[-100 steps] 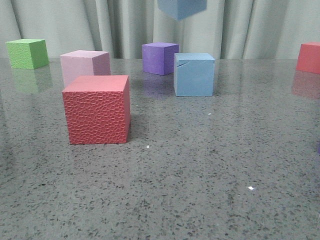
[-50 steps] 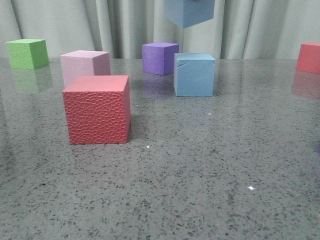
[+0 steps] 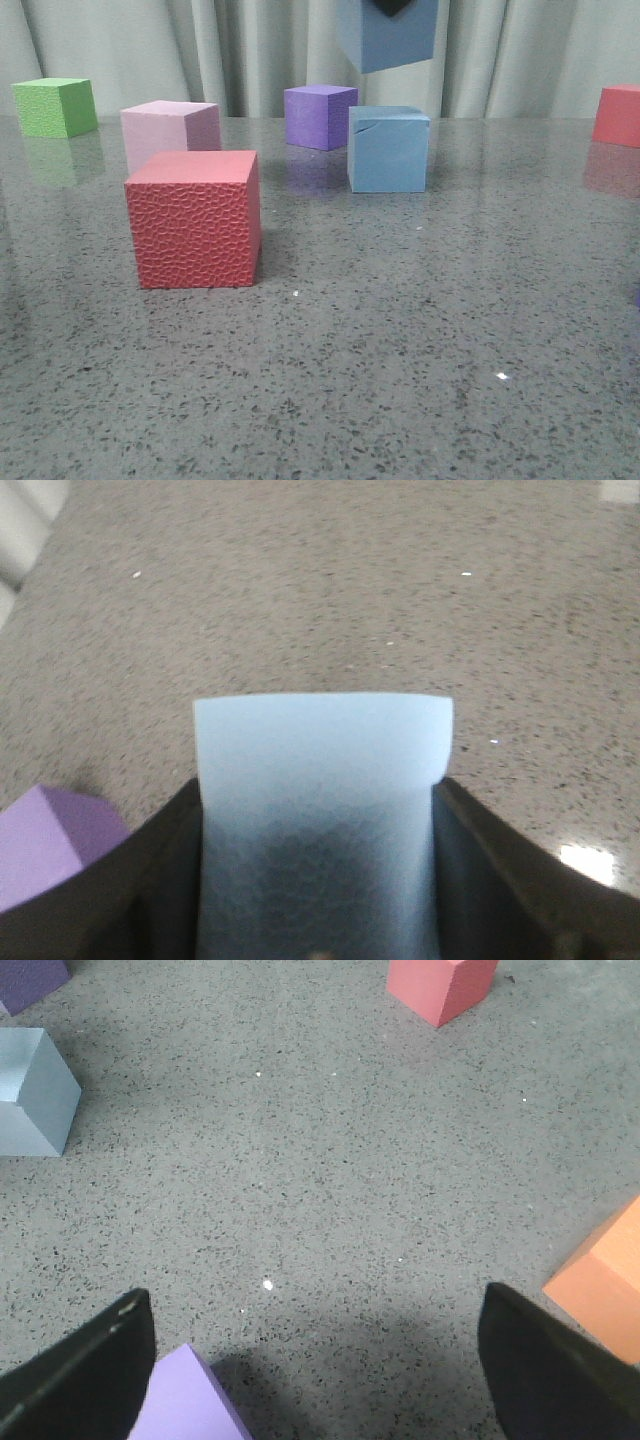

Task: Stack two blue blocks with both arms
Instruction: 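Lift the light blue cube and carry it above the placed blue cube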

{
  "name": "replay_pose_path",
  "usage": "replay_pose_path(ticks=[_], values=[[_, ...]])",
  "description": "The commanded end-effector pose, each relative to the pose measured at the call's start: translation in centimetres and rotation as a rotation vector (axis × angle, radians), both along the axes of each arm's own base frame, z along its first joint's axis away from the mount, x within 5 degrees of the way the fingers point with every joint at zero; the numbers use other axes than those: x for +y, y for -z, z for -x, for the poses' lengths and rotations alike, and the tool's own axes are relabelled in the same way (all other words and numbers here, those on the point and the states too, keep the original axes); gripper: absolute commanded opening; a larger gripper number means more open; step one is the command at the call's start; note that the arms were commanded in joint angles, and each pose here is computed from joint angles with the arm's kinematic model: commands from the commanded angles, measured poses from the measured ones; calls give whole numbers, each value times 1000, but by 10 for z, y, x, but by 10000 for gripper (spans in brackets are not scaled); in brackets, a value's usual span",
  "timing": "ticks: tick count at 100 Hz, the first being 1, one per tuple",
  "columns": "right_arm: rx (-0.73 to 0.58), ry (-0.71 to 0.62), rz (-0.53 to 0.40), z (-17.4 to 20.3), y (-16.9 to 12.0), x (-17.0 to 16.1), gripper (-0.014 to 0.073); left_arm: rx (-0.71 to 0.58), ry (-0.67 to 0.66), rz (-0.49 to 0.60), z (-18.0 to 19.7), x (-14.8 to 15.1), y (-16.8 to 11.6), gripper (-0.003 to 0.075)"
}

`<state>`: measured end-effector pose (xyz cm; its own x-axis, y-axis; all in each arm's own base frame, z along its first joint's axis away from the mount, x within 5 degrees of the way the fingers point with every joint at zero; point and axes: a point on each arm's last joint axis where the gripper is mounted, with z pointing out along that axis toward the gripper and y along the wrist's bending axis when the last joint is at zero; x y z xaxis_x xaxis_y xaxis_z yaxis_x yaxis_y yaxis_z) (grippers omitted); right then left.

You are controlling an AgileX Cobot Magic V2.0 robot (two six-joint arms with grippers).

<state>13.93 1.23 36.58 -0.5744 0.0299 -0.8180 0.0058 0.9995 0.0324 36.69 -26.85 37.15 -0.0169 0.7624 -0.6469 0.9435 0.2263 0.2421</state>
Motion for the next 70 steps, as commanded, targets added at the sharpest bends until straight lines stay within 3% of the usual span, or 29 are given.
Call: replay_pose_path(ticks=[1,70], values=[[-104,-7,0,0,-15,-1,646,-90,44,91,17,2,-38,188],[-104,-7,0,0,-15,-1,646,-150,73,72,14,3,-39,188]])
